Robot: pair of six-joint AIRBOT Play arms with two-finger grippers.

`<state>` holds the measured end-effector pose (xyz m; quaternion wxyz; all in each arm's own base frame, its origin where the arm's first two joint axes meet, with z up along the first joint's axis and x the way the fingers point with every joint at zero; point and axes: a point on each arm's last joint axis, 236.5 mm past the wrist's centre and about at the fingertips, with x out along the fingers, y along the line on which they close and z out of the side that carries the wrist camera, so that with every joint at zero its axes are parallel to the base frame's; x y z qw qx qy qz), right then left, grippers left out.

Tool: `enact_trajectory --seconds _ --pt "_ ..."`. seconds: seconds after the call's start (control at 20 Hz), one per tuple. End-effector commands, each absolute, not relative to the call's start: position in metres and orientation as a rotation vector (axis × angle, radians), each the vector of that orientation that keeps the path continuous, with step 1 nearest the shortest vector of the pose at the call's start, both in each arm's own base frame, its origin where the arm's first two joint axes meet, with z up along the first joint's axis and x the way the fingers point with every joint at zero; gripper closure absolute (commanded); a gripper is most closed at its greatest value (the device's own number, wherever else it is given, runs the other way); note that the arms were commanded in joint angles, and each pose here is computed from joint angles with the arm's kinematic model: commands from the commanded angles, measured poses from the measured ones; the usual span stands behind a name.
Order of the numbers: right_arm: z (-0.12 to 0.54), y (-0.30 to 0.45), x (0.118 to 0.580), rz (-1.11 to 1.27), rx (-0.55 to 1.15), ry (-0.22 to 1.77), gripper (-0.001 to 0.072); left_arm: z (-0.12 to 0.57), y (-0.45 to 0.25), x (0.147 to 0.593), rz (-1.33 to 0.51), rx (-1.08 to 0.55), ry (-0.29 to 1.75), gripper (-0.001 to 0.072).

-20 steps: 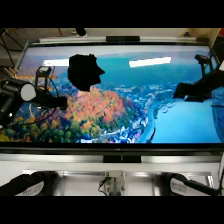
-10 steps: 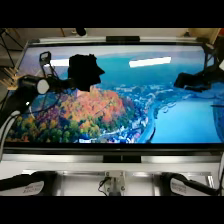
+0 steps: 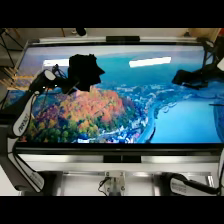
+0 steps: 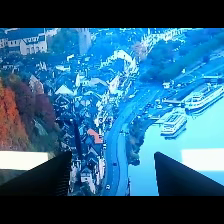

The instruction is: Fold the shirts.

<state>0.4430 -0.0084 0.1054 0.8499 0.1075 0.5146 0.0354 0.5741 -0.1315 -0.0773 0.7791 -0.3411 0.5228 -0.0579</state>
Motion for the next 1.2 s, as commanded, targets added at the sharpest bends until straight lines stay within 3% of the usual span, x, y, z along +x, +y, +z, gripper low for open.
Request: enact_trajectory --seconds 0.0,0.1,0.15,0.25,0.3,0.45,0.6,0.7,0.85,1.0,1.15 --pt "0.103 0.002 0.446 0.106 0.267 1.085 0.0079 -0.083 -0.144 0.603 -0.182 -0.859 1.042 -0.0013" --pt "0.104 0.005 0.447 0.118 0.28 1.084 0.0079 -0.086 -0.144 0.61 -0.167 -0.858 1.01 0.0035" --pt "0.104 0.006 0.447 0.121 0.284 1.085 0.0079 -0.088 -0.144 0.611 -0.164 -0.857 1.009 0.0195" --pt "0.104 0.007 0.446 0.123 0.285 1.087 0.0079 -0.085 -0.145 0.608 -0.173 -0.867 1.02 0.0636" --pt "0.104 0.008 0.445 0.125 0.287 1.09 0.0079 -0.078 -0.146 0.606 -0.192 -0.871 1.028 0.0671" --pt "0.108 0.022 0.444 0.171 0.338 1.09 0.008 0.0 -0.152 0.609 -0.353 -0.711 0.91 0.0674" --pt "0.121 0.032 0.432 0.205 0.362 1.099 0.0083 0.152 -0.162 0.589 -0.491 -0.529 0.64 0.0674" --pt "0.148 0.033 0.421 0.212 0.34 1.042 0.0083 0.27 -0.178 0.537 -0.591 -0.414 0.441 0.0674" --pt "0.215 0.037 0.39 0.222 0.289 0.879 0.0083 0.411 -0.199 0.424 -0.695 -0.275 0.171 0.0674" --pt "0.28 0.044 0.343 0.235 0.238 0.713 0.0083 0.471 -0.216 0.336 -0.766 -0.233 0.047 0.0674" --pt "0.316 0.051 0.291 0.243 0.191 0.619 0.0083 0.459 -0.247 0.308 -0.837 -0.23 0.109 0.0674"
